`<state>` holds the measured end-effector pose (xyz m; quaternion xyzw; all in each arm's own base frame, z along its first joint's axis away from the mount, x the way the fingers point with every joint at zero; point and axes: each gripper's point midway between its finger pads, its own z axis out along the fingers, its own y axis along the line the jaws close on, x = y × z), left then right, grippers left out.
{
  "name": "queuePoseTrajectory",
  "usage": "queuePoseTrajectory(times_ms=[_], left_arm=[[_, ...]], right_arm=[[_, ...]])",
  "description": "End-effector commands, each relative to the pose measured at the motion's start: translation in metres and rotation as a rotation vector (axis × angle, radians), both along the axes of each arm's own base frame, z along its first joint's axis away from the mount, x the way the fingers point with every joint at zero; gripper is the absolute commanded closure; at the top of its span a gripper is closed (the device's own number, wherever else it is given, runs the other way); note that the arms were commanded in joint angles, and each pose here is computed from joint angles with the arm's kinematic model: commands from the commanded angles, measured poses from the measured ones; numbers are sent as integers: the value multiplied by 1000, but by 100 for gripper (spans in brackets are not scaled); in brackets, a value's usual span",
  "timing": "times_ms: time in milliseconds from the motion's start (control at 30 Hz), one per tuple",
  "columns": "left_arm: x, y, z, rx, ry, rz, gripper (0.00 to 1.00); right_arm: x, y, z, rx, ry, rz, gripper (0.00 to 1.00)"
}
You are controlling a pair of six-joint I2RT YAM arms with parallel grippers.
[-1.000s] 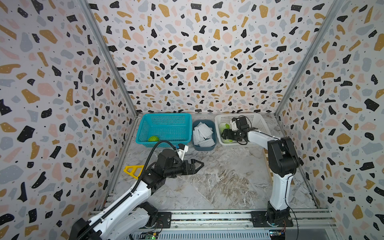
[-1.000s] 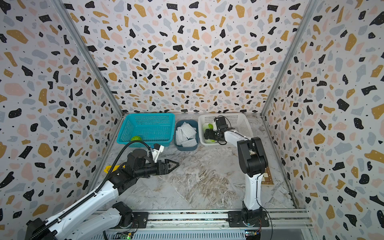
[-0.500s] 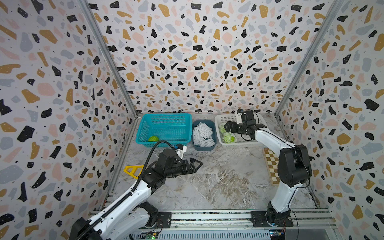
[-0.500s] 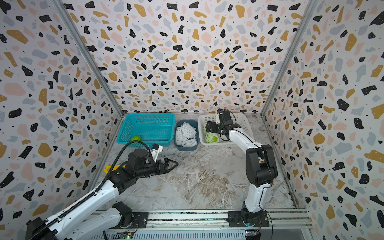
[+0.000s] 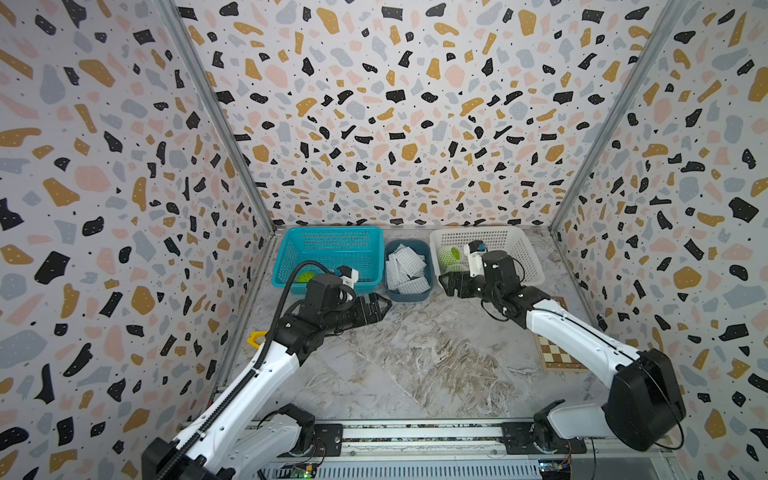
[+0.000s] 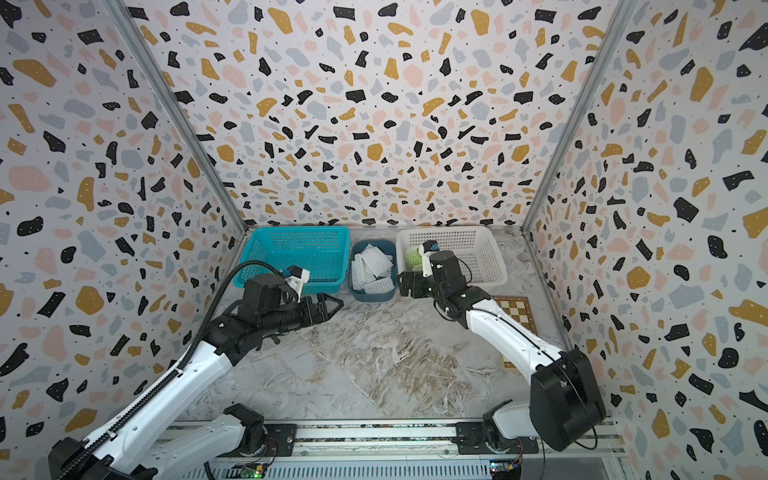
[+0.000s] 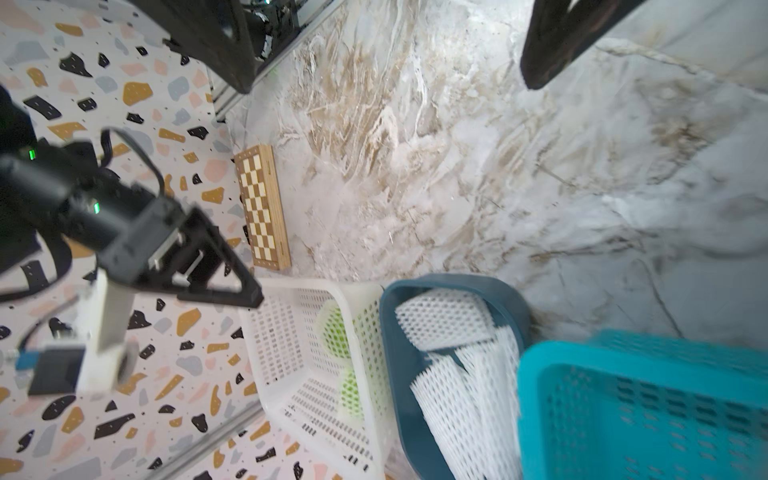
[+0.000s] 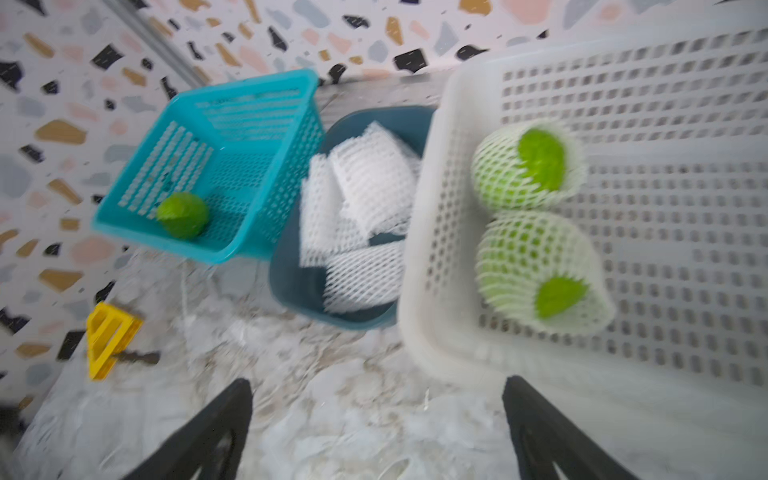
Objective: Sleeve custard apples in foam nets
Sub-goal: Pick up the custard apple from the basket.
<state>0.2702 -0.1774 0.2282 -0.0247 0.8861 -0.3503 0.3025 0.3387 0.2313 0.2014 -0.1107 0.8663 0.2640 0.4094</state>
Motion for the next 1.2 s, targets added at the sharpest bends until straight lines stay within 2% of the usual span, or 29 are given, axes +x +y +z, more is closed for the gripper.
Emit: queuePoseTrajectory(times_ms=[0,167,233,467,667,833,1167], left_arm=[[18,26,5,107,-1,58,1],[56,75,7,331,32,197,1],[69,91,5,382,45,239,1],[110,136,-20,502,137,373,1],[136,170,-51,577,246,437,3],[154,197,-67,662,294,483,3],[183,221,-105,709,410,467,2]], right_arm=[[-19,5,6,24,-42,16,4],[-64,23,-2,22,-64,134,3],[-76,26,-4,20,-90,165,3],[-100,33,-18,20,-87,231,2],[-111,30,-25,24,-89,255,2],[-115,26,-27,24,-94,254,3],[-119,28,-30,35,-82,266,3]])
